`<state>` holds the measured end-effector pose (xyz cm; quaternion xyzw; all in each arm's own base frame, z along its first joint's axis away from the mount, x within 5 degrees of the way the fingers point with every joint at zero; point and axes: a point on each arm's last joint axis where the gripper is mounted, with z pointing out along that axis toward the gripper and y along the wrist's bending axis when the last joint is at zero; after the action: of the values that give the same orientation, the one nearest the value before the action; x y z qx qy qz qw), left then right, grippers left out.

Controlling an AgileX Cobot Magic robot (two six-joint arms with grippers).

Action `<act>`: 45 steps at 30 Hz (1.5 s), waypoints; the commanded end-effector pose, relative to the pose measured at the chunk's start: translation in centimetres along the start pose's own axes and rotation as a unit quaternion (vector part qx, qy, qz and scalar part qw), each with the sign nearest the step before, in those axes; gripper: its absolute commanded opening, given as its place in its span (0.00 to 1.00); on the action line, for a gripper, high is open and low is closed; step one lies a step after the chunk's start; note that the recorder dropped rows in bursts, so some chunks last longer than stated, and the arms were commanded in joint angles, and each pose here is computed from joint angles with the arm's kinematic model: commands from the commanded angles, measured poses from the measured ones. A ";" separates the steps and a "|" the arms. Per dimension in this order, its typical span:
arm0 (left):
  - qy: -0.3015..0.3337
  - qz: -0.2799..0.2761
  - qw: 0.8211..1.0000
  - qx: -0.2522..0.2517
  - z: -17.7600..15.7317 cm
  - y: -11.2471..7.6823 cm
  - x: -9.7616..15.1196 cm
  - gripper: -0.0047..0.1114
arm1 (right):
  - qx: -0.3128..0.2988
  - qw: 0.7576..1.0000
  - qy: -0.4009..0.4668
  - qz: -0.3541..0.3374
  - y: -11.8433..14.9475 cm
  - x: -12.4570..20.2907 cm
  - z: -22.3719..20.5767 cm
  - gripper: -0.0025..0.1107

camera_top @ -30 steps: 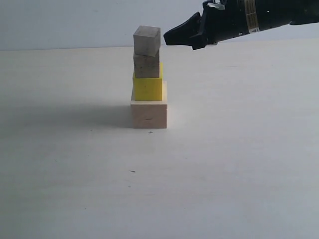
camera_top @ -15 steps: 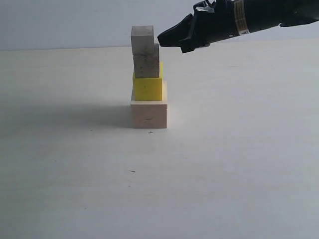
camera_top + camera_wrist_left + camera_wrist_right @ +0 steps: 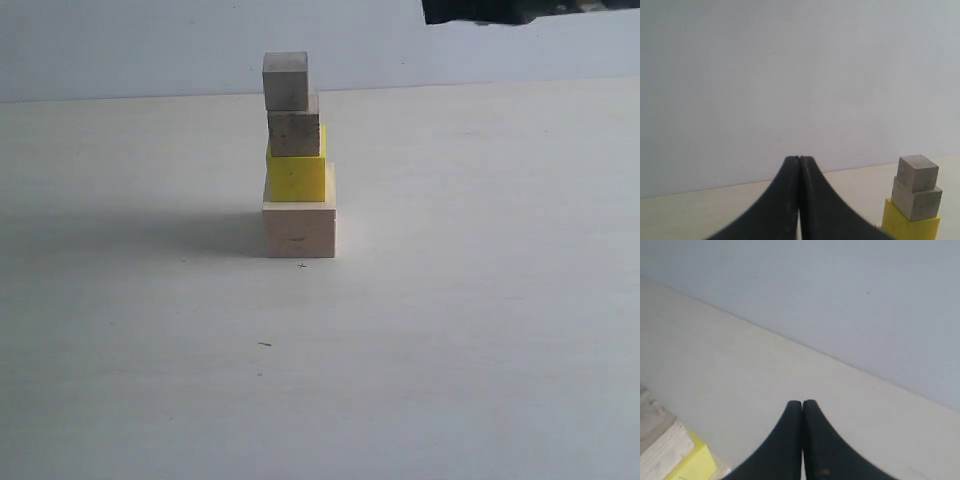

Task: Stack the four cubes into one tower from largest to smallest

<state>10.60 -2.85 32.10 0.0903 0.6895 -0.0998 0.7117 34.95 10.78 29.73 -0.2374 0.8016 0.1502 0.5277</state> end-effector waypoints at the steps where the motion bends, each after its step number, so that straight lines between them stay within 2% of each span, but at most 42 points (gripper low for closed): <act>1: -0.006 -0.005 1.000 0.000 -0.1 0.0 -0.4 0.04 | 0.034 0.994 -0.094 -0.035 1.4 -4.3 -7.1 0.02; 4: -0.011 -0.014 1.000 0.001 -0.2 0.0 -0.6 0.04 | 0.067 0.978 -0.189 -0.054 2.9 -7.5 -14.3 0.02; 10: -0.020 -0.014 1.000 -0.015 -0.3 0.2 -1.3 0.04 | 0.102 0.956 -0.267 -0.065 4.6 -7.9 -21.3 0.02; 17: -0.071 0.020 0.995 -0.068 -1.1 1.1 -5.2 0.04 | 0.126 0.921 -0.358 -0.086 6.8 -7.8 -28.8 0.02; 23: -0.122 0.054 0.988 -0.085 -2.6 1.3 -8.3 0.04 | 0.157 0.884 -0.419 -0.138 8.6 -7.1 -34.3 0.02; 31: -0.179 0.105 0.963 -0.173 -7.2 2.4 -10.3 0.04 | 0.164 0.855 -0.469 -0.150 10.1 -5.9 -38.3 0.02; 35: -0.216 0.102 0.952 -0.190 -9.9 2.5 -10.4 0.04 | 0.162 0.851 -0.477 -0.150 10.4 -5.6 -38.9 0.02; 39: -0.239 0.123 0.938 -0.218 -12.3 2.7 -10.4 0.04 | 0.162 0.845 -0.485 -0.153 10.7 -5.4 -39.6 0.02; 45: -0.274 0.109 0.924 -0.241 -15.1 3.0 -10.1 0.04 | 0.143 0.833 -0.507 -0.172 11.9 -4.2 -41.4 0.02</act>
<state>-2.43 3.84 41.69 -0.0304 0.4687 0.1290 0.8733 -1.31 1.40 50.39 -0.1752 0.3893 0.0352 0.9036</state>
